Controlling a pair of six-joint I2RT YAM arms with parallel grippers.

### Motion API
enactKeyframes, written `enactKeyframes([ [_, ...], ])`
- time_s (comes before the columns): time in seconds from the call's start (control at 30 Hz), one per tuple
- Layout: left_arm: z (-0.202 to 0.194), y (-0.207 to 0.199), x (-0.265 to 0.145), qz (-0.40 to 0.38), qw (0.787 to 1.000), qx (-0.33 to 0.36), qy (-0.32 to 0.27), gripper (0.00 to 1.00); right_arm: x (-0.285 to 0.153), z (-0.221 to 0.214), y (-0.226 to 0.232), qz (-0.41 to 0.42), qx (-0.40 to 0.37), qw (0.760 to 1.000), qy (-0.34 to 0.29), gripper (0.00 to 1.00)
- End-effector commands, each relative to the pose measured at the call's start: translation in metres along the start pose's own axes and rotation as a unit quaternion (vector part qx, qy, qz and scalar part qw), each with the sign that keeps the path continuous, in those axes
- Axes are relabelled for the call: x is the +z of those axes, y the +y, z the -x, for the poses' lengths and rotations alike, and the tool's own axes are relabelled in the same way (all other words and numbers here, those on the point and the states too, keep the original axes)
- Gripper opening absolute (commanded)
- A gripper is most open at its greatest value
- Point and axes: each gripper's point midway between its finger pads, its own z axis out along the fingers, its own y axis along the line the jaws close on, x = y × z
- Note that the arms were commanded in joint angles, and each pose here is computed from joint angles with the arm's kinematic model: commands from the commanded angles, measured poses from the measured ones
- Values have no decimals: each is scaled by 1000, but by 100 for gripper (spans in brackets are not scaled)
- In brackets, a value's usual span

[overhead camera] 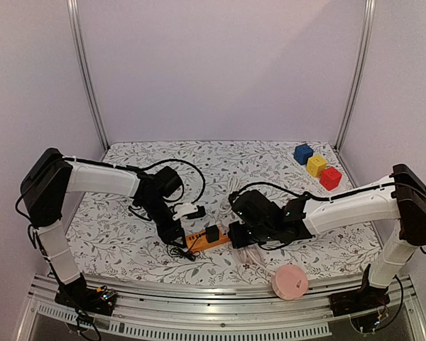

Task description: Insert the plug

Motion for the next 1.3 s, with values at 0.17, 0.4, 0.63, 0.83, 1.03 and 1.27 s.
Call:
enactKeyframes([
  [0.17, 1, -28, -15, -54, 998, 28, -20, 64, 27, -10, -20, -58, -16, 998, 11, 0],
  [0.4, 4, -21, -26, -46, 998, 22, -31, 65, 27, -23, -33, -107, -40, 993, 37, 0],
  [0.63, 28, 0, -57, -20, 997, 10, -71, 68, 21, -38, -29, -100, -48, 992, 57, 0],
  [0.83, 76, 38, -69, 33, 992, -58, -109, 75, 38, -38, -16, -80, -73, 992, 65, 0],
  [1.03, 121, 25, -63, -34, 981, -109, -158, 86, 43, -46, -22, -91, -62, 991, 76, 0],
  [1.27, 131, 10, -29, -57, 983, -111, -131, 82, 30, -60, -47, -126, -65, 985, 102, 0],
])
